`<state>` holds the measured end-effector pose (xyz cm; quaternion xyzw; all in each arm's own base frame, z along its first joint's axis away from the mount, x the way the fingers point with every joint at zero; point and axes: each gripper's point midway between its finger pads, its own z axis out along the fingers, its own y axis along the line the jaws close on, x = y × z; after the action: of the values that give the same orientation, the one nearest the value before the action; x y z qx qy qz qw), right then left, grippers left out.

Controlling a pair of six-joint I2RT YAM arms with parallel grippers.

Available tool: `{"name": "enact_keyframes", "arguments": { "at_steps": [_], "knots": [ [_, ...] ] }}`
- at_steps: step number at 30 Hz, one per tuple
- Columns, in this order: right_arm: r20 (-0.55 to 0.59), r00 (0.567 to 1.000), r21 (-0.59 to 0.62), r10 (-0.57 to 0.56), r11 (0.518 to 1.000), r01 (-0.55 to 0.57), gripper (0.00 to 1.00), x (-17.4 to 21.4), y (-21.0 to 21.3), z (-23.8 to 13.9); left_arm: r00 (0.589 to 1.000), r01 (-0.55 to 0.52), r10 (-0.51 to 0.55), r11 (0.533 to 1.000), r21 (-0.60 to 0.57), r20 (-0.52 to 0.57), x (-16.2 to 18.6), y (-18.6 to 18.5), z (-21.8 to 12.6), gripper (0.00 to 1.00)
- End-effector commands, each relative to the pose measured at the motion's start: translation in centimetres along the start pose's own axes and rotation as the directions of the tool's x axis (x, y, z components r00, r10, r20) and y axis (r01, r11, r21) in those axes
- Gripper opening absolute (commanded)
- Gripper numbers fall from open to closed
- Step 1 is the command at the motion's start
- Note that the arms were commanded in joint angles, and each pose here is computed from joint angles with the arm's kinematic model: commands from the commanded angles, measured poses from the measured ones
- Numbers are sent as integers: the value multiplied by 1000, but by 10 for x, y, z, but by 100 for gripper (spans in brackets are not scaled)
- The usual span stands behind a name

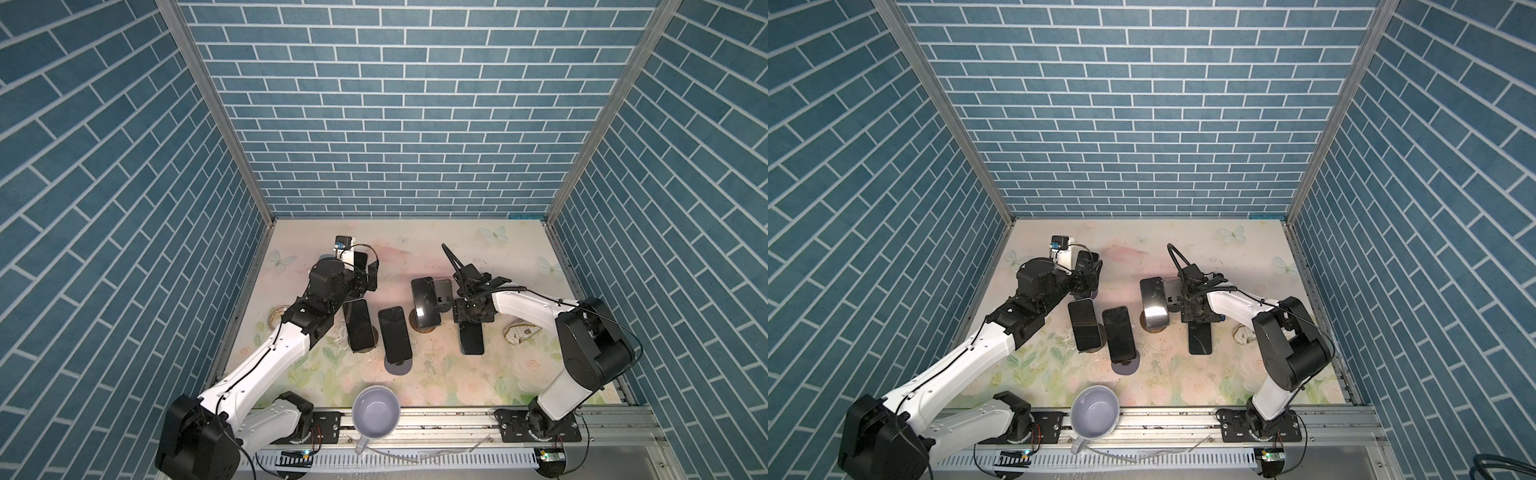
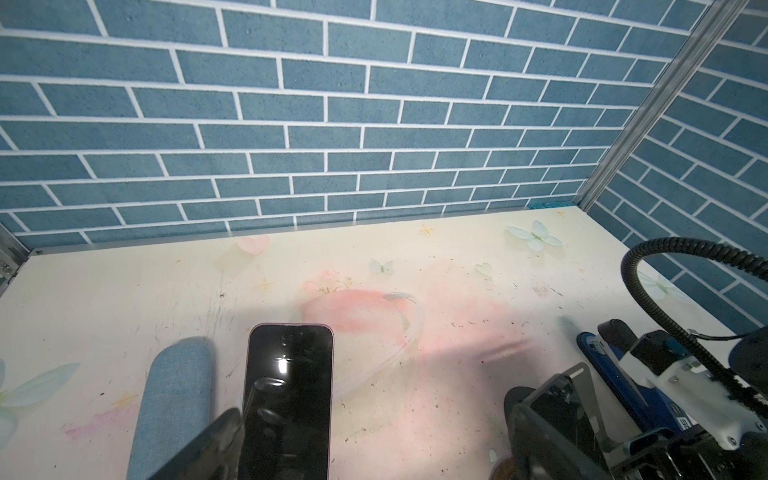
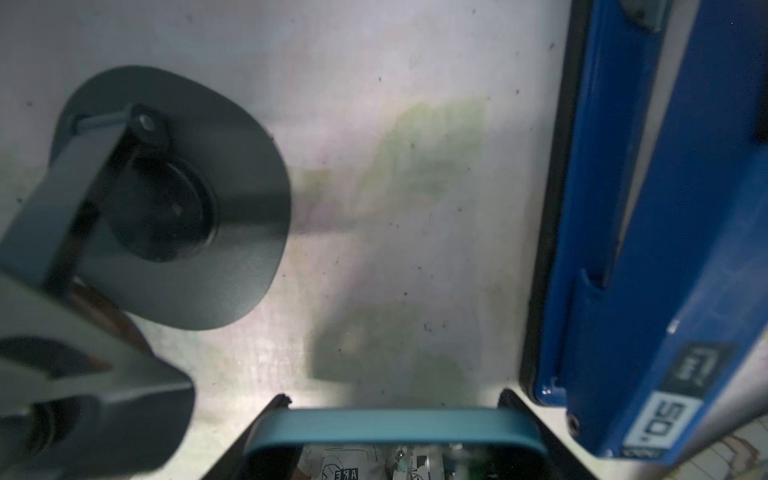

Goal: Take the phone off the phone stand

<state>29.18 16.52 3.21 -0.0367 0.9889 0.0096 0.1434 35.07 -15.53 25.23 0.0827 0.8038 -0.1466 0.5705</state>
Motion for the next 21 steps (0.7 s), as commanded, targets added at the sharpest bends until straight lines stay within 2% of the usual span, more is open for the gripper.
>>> {"name": "enact_keyframes", "arguments": {
  "at_steps": [1, 21],
  "knots": [
    [-19, 999, 62, -34, 997, 35, 30, 8, -11, 10, 999, -13, 13, 1000, 2, 39, -11, -3, 0, 100],
    [-54, 998, 81, -43, 996, 48, 38, 16, -13, 30, 999, -24, 24, 1000, -7, 45, -8, 0, 3, 100]
  ]
}}
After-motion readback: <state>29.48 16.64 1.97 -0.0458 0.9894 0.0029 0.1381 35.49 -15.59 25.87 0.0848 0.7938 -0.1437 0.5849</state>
